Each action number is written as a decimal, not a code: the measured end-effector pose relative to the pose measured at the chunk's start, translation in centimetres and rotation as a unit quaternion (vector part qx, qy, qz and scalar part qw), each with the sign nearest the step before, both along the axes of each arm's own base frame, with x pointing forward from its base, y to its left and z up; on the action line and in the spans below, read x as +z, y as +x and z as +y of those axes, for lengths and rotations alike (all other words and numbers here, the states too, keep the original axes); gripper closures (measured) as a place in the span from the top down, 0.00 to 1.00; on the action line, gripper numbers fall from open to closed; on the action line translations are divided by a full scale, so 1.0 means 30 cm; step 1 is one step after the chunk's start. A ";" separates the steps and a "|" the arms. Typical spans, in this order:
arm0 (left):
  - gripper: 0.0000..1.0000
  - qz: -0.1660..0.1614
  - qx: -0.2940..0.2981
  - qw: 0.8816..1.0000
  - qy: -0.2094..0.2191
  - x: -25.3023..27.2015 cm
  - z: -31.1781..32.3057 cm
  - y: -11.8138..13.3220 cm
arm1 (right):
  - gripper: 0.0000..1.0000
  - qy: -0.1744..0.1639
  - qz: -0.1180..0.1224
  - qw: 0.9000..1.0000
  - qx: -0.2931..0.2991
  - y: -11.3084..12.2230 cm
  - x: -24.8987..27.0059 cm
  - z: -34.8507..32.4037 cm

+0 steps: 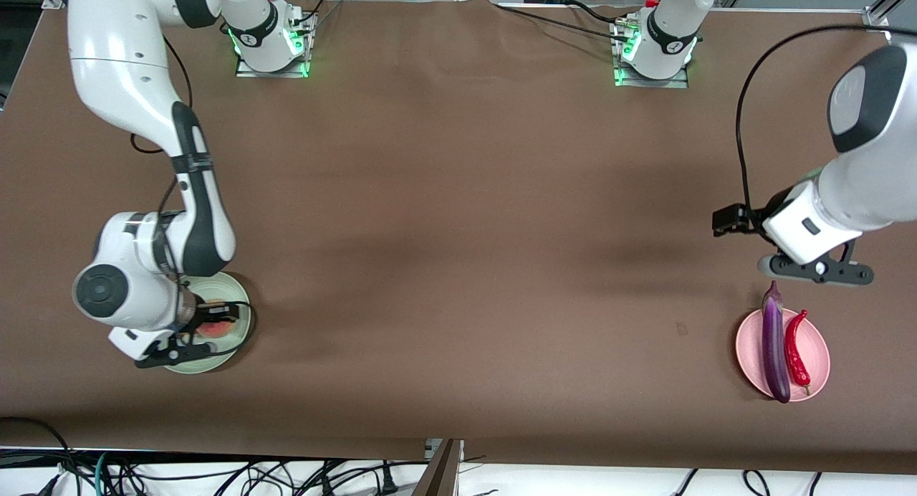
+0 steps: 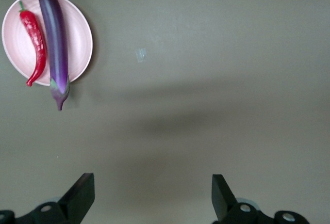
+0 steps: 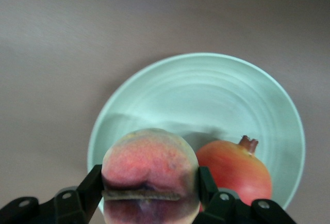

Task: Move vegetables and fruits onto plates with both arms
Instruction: 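Release the eggplant and lift the left gripper while the right gripper carries the peach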

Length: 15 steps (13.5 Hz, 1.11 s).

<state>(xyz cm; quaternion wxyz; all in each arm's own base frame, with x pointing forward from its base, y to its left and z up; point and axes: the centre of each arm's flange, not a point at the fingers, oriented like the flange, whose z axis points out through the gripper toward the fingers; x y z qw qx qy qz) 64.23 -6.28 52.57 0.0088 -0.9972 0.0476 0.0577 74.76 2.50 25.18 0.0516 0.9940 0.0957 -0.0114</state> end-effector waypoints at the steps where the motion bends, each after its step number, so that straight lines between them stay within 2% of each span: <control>1: 1.00 -0.008 0.006 1.000 0.003 0.035 0.002 -0.011 | 0.78 0.000 0.003 1.000 0.001 -0.004 -0.006 0.003; 4: 1.00 -0.027 0.051 0.998 -0.020 0.134 0.081 -0.055 | 0.78 0.003 0.013 1.000 0.006 -0.020 -0.036 0.036; 6: 1.00 -0.024 0.070 0.997 -0.029 0.165 0.128 -0.130 | 0.78 0.003 0.016 1.000 0.004 -0.024 -0.045 0.023; 8: 1.00 -0.024 0.062 0.997 -0.024 0.188 0.104 -0.231 | 0.95 0.002 0.015 1.000 0.000 -0.023 -0.042 0.003; 9: 1.00 -0.028 0.055 0.998 -0.018 0.199 0.084 -0.267 | 1.00 0.002 0.013 1.000 -0.001 -0.020 -0.033 -0.002; 10: 1.00 -0.031 0.050 0.998 -0.011 0.206 0.072 -0.289 | 1.00 0.003 0.008 1.000 -0.001 -0.014 -0.014 -0.001; 12: 1.00 -0.031 0.050 0.998 -0.007 0.194 0.077 -0.296 | 1.00 0.005 0.000 1.000 -0.001 -0.004 0.084 0.004; 15: 1.00 -0.027 0.055 0.998 -0.005 0.170 0.099 -0.284 | 1.00 0.013 0.013 1.000 -0.007 -0.035 0.307 0.001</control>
